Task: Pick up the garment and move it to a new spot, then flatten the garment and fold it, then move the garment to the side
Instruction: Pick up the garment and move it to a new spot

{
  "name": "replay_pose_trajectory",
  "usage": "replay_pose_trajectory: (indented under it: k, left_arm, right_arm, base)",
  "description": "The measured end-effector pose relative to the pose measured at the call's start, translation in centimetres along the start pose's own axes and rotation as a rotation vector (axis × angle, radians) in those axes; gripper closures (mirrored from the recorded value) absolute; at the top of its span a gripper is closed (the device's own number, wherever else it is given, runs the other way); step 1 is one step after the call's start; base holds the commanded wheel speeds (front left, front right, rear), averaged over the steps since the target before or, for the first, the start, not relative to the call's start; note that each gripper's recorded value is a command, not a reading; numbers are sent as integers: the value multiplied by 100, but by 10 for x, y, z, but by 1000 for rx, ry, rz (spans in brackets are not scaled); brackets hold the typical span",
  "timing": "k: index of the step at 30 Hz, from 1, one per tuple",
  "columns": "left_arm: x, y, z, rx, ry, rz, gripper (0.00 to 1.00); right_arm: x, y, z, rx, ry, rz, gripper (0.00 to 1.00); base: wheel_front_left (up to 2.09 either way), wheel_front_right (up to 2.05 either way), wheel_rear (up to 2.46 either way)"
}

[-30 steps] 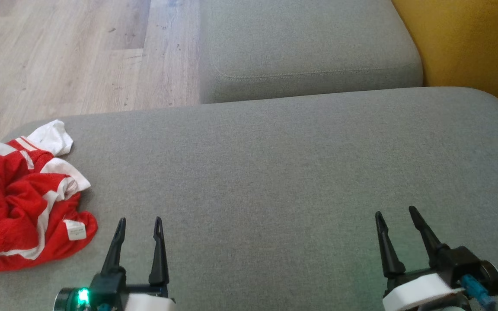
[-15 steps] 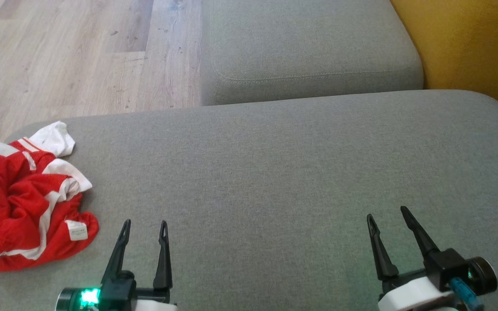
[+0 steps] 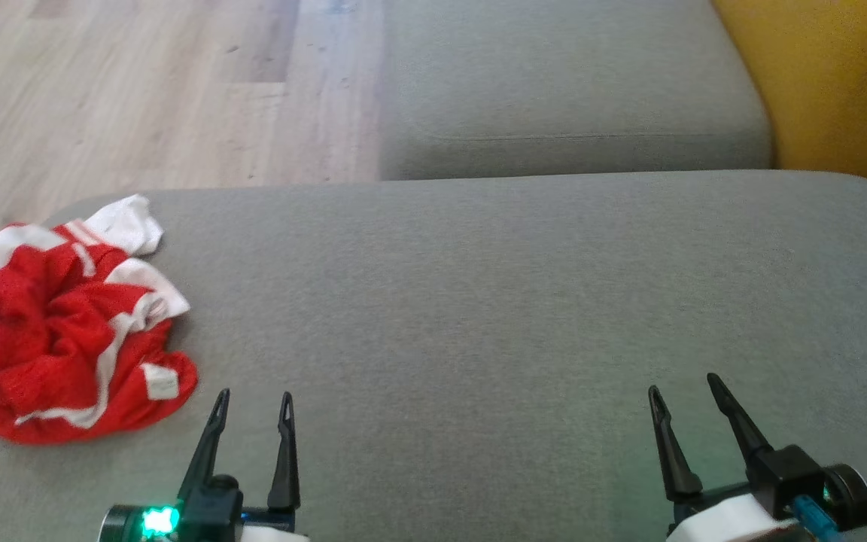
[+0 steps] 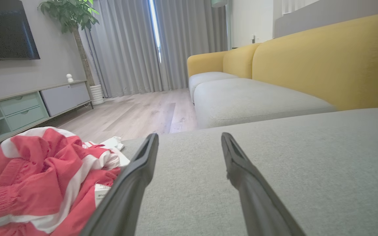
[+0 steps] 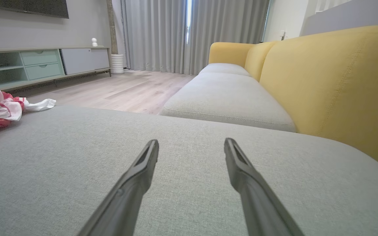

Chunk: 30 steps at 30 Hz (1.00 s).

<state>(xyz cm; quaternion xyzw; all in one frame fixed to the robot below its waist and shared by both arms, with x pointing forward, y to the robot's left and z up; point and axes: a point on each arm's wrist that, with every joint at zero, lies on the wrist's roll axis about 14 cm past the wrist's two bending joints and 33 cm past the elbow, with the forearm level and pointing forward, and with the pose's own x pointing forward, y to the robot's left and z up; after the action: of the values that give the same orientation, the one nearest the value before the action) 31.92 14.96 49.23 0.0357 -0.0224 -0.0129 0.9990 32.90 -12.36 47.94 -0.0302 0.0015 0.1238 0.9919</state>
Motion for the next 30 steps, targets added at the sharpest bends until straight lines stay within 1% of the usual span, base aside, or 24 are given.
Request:
replay_pose_trajectory:
  k: [4, 9, 17, 20, 21, 26, 30]
  left_arm:
    - [-8, 22, -5, 5, 15, 80, 0]
    - [-27, 62, -10, 7, 34, 233, 0]
    - [-72, 121, -12, 9, 47, 473, 0]
    - [-89, 137, -13, 11, 53, 550, 0]
    - [-89, 137, -13, 11, 53, 550, 0]
    - [-110, 157, -14, 7, 66, 650, 0]
    - [-115, 166, -15, 9, 79, 687, 0]
  right_arm:
    - [10, 16, -3, 3, 13, 57, 0]
    - [26, 43, -5, 1, 23, 156, 0]
    - [49, 94, -6, -7, 30, 329, 0]
    - [57, 113, -3, -9, 23, 389, 0]
    - [57, 113, -3, -9, 23, 389, 0]
    - [65, 136, -7, -13, 30, 463, 0]
    - [68, 146, -14, -20, 47, 497, 0]
  base:
    - [0, 0, 0]
    - [0, 0, 0]
    - [0, 0, 0]
    - [0, 0, 0]
    - [0, 0, 0]
    - [0, 0, 0]
    - [0, 0, 0]
